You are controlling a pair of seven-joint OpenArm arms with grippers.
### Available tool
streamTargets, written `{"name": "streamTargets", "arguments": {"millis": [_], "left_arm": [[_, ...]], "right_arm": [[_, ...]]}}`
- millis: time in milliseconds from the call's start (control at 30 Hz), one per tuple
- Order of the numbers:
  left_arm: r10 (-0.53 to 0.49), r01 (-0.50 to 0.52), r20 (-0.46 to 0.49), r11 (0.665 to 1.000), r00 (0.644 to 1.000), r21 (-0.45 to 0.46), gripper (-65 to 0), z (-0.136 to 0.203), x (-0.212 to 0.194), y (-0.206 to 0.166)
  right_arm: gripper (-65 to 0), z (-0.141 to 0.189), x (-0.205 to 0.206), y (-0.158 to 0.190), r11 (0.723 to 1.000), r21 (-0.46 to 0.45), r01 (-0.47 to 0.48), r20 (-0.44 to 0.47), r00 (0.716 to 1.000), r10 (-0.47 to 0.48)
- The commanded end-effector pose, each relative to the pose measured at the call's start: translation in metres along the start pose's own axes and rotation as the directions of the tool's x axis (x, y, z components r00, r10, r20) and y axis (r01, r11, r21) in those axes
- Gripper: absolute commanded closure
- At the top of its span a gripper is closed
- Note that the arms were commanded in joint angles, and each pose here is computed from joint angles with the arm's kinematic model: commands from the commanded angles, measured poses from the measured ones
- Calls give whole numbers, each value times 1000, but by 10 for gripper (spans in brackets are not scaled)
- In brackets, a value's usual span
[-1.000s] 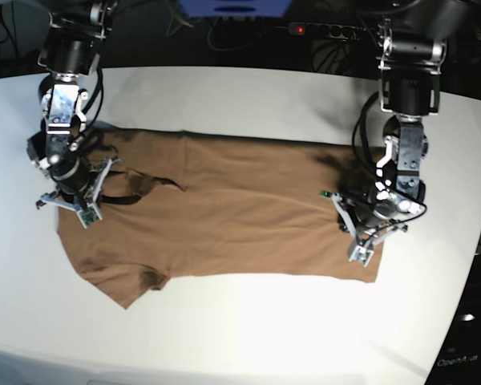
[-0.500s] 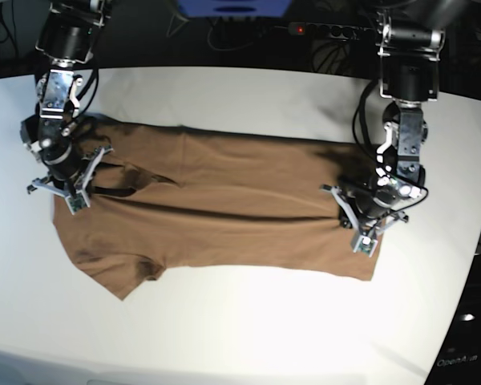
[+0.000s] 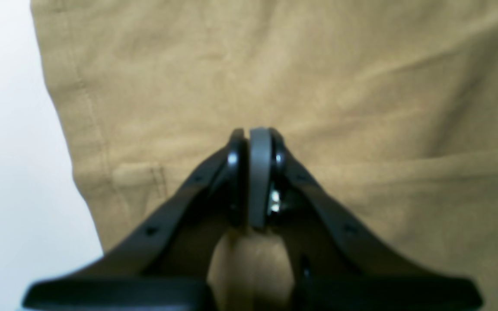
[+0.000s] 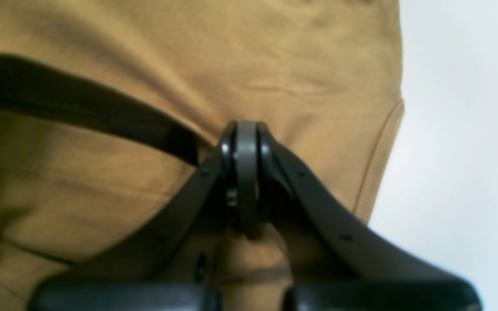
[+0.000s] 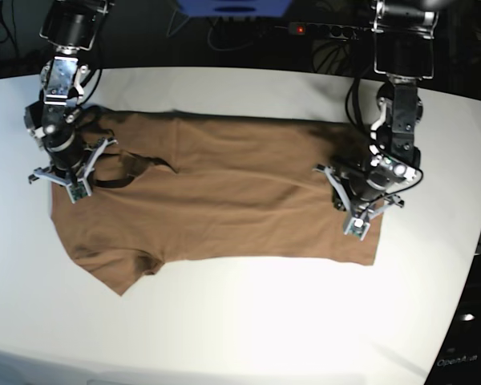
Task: Fold the T-shirt properly
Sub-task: 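Drag the shirt with both grippers toward the robot, straightening it, then release the shirt and lift both grippers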
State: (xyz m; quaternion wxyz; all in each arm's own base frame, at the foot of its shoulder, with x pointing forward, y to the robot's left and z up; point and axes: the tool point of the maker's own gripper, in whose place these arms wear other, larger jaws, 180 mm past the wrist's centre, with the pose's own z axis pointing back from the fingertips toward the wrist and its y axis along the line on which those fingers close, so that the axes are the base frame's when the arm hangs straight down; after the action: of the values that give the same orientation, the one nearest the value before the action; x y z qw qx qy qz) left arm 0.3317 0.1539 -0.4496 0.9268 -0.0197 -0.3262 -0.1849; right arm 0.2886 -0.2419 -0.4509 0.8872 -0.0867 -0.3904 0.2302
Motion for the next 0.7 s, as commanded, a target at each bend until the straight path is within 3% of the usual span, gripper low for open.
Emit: {"name": "streamTargets", "arguments": {"millis": [0,433,667], "left_arm": [[-41,40,-185,999,982,-11,-26,1,-45,-5],[-53,56,-174,998,983,11,-26,2,-35,6],[-54,57,-166,998,985,11,-26,2,-32,6]], "right_arm": [[0,6,-46,21,996,81,-40,-192,980,55],[0,12,-59,27,995,91,-36,-215,975,55],[0,15,-36,21,996,63,-63,-144,987,72]]}}
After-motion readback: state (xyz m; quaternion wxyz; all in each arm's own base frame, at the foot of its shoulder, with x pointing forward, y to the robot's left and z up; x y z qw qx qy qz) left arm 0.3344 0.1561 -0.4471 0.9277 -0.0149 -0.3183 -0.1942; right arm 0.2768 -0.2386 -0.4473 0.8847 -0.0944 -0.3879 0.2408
